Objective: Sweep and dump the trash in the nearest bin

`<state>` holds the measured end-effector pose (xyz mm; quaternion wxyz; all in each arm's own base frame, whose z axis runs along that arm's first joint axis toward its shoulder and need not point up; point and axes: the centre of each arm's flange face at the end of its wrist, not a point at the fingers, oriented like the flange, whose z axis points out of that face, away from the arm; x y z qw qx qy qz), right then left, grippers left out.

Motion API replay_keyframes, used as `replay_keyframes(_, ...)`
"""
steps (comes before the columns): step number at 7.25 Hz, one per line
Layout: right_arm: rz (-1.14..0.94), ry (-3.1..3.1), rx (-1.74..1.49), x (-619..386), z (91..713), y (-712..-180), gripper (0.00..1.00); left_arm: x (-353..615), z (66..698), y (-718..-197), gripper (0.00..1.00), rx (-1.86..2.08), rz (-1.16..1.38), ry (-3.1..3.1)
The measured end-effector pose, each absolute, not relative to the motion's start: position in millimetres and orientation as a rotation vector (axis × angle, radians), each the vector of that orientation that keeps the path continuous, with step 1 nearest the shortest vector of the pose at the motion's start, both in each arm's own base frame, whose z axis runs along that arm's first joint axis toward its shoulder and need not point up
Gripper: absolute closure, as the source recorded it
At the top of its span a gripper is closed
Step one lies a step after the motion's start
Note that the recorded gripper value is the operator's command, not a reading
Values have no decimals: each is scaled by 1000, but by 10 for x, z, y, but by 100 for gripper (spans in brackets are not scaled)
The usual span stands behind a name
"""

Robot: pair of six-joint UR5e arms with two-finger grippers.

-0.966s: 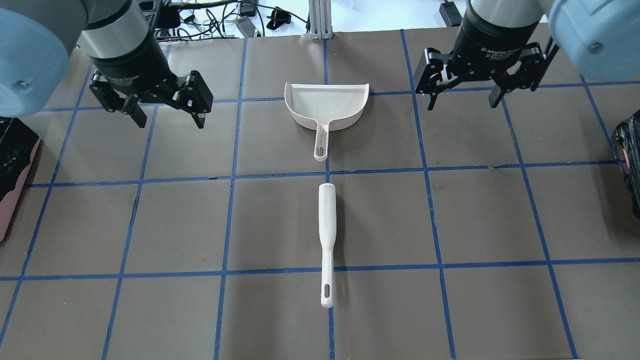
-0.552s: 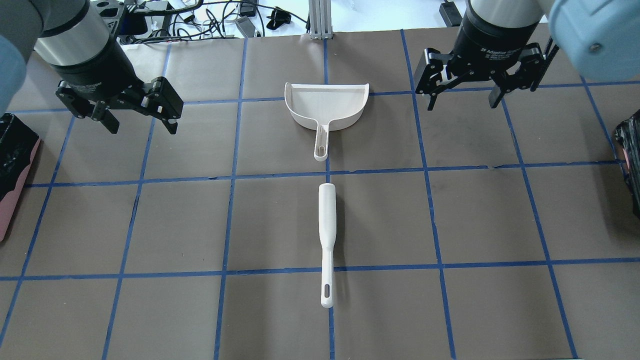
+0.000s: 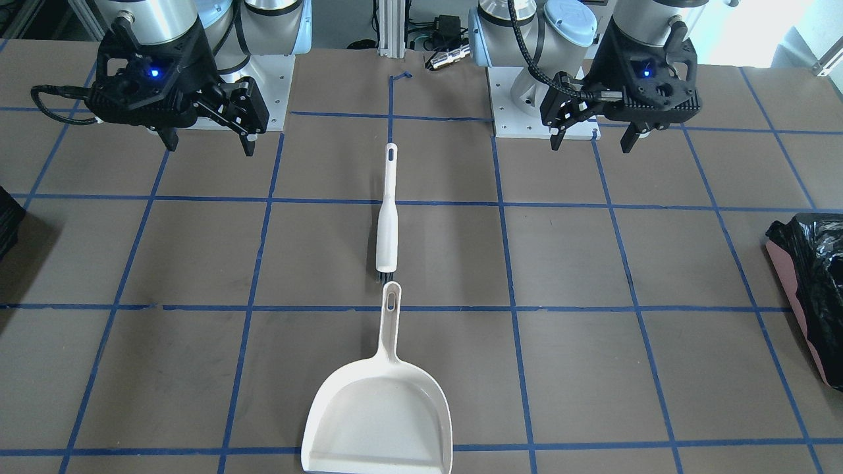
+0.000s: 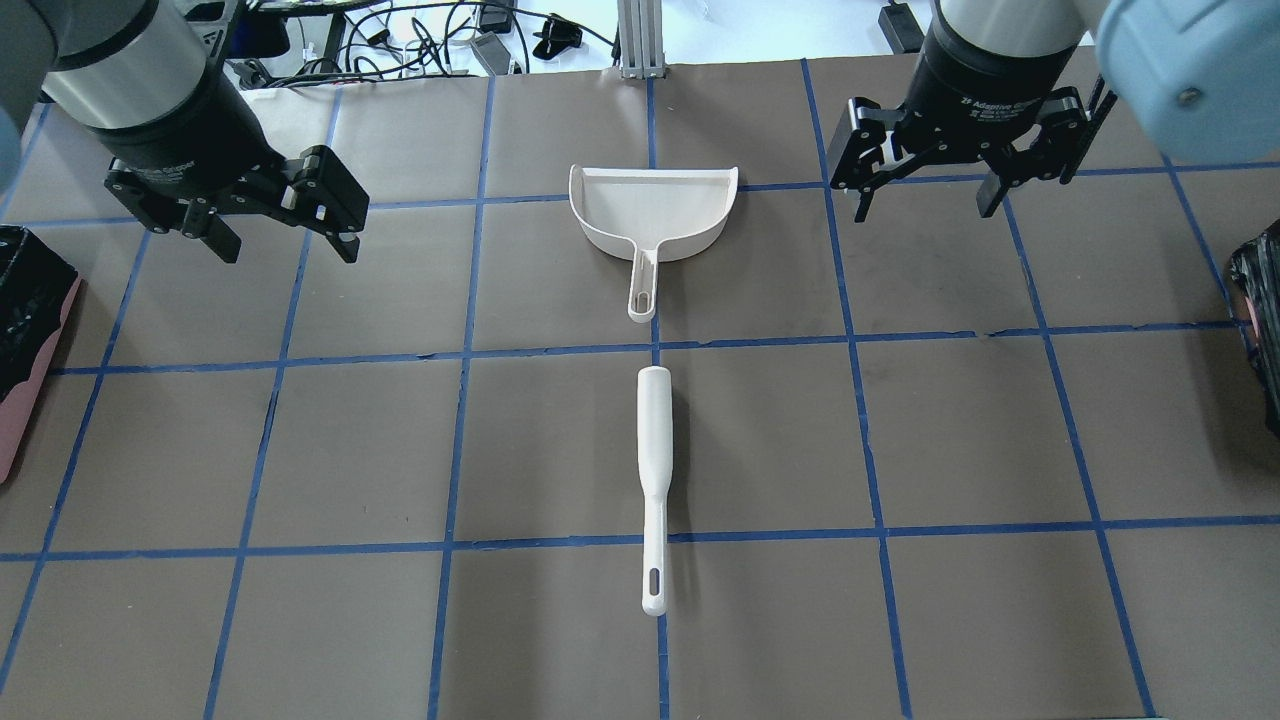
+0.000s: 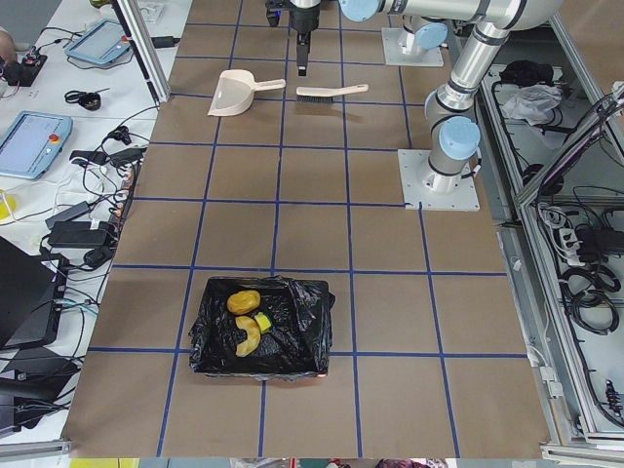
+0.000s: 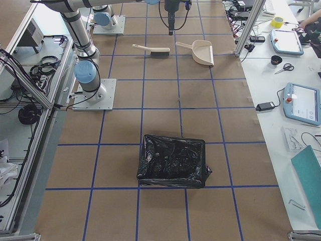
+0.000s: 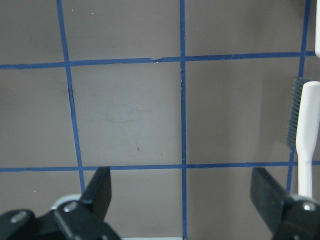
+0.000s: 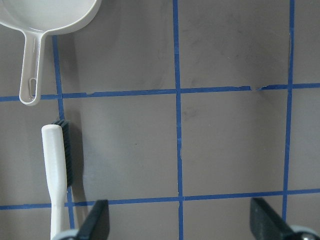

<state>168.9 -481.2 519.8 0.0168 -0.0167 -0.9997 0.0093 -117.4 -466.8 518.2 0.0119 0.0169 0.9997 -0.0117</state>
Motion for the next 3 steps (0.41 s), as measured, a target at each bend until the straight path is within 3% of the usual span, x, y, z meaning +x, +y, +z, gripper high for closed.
replay_keyframes(3,29,-3108,-53,1689,5199,-4812,0,-1165,5153,-4683,0,65,-33,3114)
